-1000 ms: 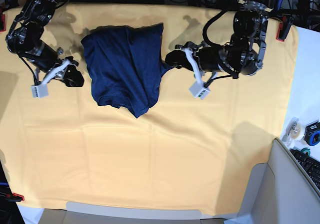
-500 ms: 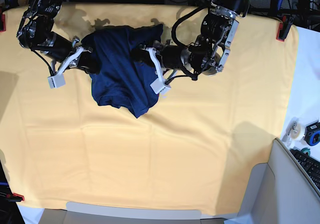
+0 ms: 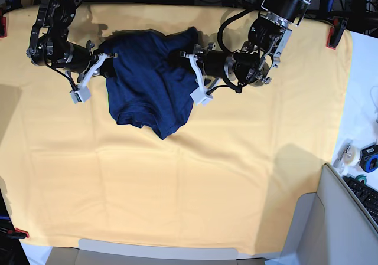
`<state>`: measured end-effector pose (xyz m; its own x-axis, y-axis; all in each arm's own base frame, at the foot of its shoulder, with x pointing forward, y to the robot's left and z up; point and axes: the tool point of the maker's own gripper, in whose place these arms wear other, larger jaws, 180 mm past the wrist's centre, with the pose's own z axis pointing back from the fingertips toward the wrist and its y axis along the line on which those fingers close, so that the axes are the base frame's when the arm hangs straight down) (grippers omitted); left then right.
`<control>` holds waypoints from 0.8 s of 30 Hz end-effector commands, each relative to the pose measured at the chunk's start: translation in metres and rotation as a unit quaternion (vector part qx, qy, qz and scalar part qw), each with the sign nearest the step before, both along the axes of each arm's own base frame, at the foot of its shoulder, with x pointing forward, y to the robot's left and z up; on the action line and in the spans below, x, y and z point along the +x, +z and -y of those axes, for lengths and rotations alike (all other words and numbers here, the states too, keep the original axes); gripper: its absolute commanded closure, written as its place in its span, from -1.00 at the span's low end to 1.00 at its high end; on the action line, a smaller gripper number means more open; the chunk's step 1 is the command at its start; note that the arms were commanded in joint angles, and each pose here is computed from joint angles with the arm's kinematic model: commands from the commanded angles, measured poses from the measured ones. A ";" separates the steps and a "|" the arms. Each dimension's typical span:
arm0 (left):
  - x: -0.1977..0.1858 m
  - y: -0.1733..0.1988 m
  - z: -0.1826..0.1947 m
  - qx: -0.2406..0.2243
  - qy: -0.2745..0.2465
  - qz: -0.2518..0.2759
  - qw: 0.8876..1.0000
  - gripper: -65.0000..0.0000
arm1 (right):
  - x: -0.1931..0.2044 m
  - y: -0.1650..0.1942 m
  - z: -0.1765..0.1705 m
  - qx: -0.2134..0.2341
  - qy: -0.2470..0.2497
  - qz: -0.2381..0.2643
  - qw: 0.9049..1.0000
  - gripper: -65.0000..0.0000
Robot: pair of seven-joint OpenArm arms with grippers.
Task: Fold the T-shirt properly
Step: 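Press both grippers against the bundle's sides and push them inward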
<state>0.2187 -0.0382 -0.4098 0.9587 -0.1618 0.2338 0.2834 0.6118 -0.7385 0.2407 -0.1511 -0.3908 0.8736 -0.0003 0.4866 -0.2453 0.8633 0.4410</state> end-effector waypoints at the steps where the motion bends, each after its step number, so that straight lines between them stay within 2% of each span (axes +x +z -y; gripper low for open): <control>1: 0.003 -0.010 -0.018 0.046 -0.003 0.007 0.999 1.00 | 0.008 0.003 0.007 -0.022 0.002 0.011 1.000 1.00; 8: 0.002 -0.015 -0.033 0.063 -0.003 0.005 0.998 1.00 | 0.028 0.003 0.039 -0.113 -0.010 0.014 0.993 1.00; 15: 0.002 -0.014 -0.033 0.063 -0.004 0.007 0.998 1.00 | 0.034 0.009 0.039 -0.117 -0.012 0.026 0.993 1.00; 17: 0.006 -0.005 -0.033 0.060 -0.007 0.024 0.998 1.00 | 0.037 0.018 0.033 -0.114 -0.011 0.043 0.992 1.00; 20: 0.015 0.025 -0.026 0.043 -0.016 0.076 0.996 1.00 | 0.043 0.041 0.037 -0.115 -0.039 0.081 0.989 1.00; 24: 0.023 0.071 -0.012 0.013 -0.031 0.155 0.987 1.00 | 0.050 0.070 0.056 -0.123 -0.086 0.126 0.981 1.00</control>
<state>0.2346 -0.0187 -0.3540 0.8496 -0.2447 0.4673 0.5045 0.6355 -0.5845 0.2841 -0.2040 -0.3320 0.7520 -0.0039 0.6592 -0.1534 0.9715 0.1808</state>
